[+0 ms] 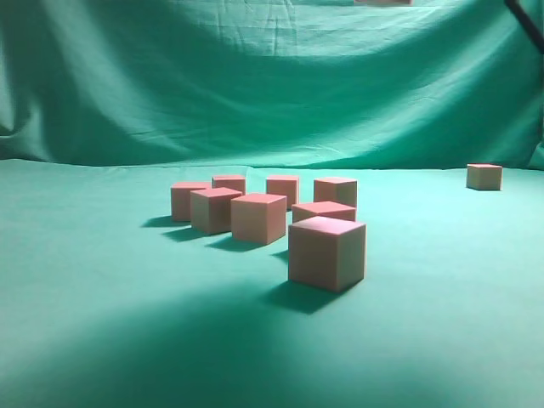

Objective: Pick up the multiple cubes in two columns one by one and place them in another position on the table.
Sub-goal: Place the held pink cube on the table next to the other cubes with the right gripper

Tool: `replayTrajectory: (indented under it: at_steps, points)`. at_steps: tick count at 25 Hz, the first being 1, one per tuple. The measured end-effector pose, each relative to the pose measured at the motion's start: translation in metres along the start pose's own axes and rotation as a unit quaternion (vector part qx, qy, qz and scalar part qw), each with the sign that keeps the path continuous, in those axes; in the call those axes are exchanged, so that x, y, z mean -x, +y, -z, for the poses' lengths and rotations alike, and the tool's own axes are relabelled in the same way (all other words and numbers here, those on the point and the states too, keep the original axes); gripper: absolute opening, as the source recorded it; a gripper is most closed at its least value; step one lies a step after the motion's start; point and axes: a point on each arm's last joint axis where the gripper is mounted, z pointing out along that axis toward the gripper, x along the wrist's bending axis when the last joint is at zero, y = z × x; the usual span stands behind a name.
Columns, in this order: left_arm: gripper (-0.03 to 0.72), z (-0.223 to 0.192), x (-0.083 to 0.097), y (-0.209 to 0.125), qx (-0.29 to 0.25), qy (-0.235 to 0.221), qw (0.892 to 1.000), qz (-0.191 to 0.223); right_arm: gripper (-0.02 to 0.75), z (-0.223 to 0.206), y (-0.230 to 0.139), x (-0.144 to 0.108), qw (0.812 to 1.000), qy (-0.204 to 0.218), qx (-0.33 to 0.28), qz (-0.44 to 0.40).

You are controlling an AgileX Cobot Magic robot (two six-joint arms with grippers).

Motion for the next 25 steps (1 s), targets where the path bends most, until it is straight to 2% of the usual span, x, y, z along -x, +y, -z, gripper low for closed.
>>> replayTrajectory:
  at_steps: [3, 7, 14, 18, 25]
  points:
    - [0.0, 0.0, 0.0, 0.0, 0.0, 0.0, 1.0, 0.0, 0.265, -0.01, -0.03, -0.03, 0.997, 0.032, -0.044, 0.05]
    - [0.0, 0.0, 0.0, 0.0, 0.0, 0.0, 1.0, 0.0, 0.265, -0.025, -0.058, -0.072, 0.983, 0.079, -0.089, 0.142]
    - [0.0, 0.0, 0.0, 0.0, 0.0, 0.0, 1.0, 0.0, 0.265, -0.062, -0.078, -0.134, 0.951, 0.125, -0.113, 0.261]
    - [0.0, 0.0, 0.0, 0.0, 0.0, 0.0, 1.0, 0.0, 0.265, -0.082, -0.086, -0.148, 0.939, 0.134, -0.119, 0.294]
    - [0.0, 0.0, 0.0, 0.0, 0.0, 0.0, 1.0, 0.0, 0.265, -0.104, -0.088, -0.151, 0.932, 0.126, -0.11, 0.321]
